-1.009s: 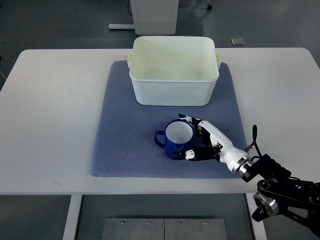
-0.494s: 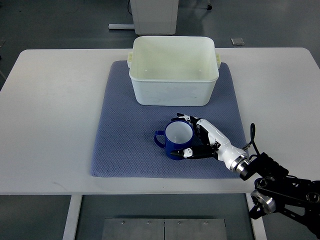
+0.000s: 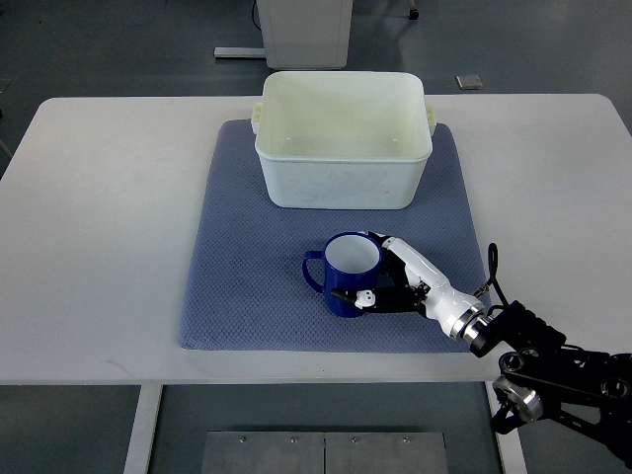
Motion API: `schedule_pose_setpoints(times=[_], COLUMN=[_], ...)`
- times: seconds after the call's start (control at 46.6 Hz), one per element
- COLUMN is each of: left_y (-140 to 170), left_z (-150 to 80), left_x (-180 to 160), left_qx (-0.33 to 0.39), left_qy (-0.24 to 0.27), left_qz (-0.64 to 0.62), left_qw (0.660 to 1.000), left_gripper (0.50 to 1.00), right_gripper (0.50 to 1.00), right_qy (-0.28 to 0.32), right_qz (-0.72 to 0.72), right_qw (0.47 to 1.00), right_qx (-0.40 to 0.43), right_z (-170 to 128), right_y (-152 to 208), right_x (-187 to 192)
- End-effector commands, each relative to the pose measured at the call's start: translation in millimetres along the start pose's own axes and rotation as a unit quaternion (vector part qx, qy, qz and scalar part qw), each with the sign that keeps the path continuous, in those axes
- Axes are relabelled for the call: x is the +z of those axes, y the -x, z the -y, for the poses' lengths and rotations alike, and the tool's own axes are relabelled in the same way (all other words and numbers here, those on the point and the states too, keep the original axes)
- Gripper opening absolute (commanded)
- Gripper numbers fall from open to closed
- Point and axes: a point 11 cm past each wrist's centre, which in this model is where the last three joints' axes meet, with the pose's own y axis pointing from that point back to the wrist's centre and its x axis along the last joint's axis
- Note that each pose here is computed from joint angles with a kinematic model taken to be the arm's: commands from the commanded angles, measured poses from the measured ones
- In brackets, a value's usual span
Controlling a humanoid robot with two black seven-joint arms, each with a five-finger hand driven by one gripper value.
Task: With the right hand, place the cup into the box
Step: 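Close the right hand fingers around the blue mug body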
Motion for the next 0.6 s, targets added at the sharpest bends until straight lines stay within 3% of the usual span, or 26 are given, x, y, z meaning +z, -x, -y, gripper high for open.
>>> schedule_pose_setpoints(times=[0.0, 0.58], left_y=[0.0, 0.0], left_z=[0.0, 0.0], left_x=[0.0, 0.0], left_qx=[0.000, 0.000], left_qy=[0.000, 0.000], left_qz=[0.000, 0.000], left_qw=[1.000, 1.000], left_gripper=[1.000, 1.000], right_gripper=[0.500, 0.500], right_qy=[-0.005, -0.016], right_qz=[0.001, 0.013], right_qw=[1.000, 1.000], right_qx=[0.001, 0.003], right_z=[-0.2, 1.7], right_y=[-0.6, -5.4], right_x=[-1.2, -10.5])
